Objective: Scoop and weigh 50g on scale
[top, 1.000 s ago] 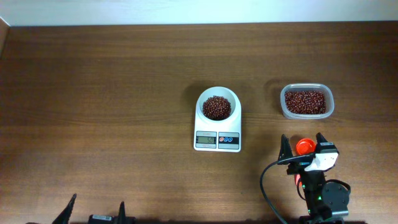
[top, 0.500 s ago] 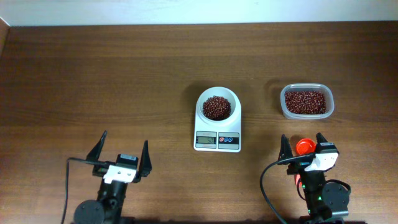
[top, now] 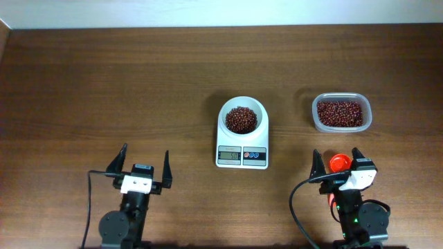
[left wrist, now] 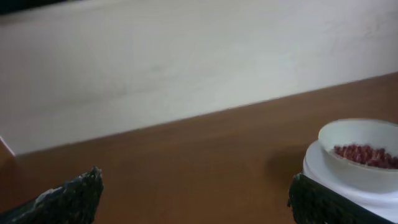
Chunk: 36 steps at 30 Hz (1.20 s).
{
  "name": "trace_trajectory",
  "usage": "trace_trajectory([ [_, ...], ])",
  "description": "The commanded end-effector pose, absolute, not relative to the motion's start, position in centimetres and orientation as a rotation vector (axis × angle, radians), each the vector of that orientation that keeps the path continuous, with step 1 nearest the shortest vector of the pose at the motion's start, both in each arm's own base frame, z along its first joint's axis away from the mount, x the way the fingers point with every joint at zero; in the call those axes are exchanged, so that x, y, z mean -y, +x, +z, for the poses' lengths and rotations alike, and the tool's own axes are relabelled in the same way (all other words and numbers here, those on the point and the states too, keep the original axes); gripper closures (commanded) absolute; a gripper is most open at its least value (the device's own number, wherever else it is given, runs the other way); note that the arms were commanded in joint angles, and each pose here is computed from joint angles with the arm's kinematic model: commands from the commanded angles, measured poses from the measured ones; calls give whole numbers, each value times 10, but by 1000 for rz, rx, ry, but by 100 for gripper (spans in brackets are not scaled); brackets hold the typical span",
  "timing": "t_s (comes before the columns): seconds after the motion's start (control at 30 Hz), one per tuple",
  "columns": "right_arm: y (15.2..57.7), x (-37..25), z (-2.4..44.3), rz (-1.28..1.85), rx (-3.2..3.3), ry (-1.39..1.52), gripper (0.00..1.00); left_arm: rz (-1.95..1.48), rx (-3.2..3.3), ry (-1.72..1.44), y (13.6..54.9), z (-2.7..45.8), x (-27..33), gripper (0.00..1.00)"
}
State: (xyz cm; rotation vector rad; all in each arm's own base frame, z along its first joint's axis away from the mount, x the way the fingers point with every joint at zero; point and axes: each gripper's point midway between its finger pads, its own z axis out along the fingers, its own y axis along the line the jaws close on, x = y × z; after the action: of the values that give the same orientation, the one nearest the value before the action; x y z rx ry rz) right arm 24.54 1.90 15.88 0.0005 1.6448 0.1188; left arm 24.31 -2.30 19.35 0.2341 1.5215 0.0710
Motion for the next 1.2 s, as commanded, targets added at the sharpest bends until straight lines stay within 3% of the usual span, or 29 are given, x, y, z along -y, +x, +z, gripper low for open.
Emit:
trace_trajectory([
  [0.0, 245, -22, 156, 129, -1650, -10, 1, 115, -1575, 152, 247, 173, 8, 1],
  [1.17, 245, -22, 156, 129, -1650, -10, 1, 19, -1640, 162, 245, 157, 19, 1],
])
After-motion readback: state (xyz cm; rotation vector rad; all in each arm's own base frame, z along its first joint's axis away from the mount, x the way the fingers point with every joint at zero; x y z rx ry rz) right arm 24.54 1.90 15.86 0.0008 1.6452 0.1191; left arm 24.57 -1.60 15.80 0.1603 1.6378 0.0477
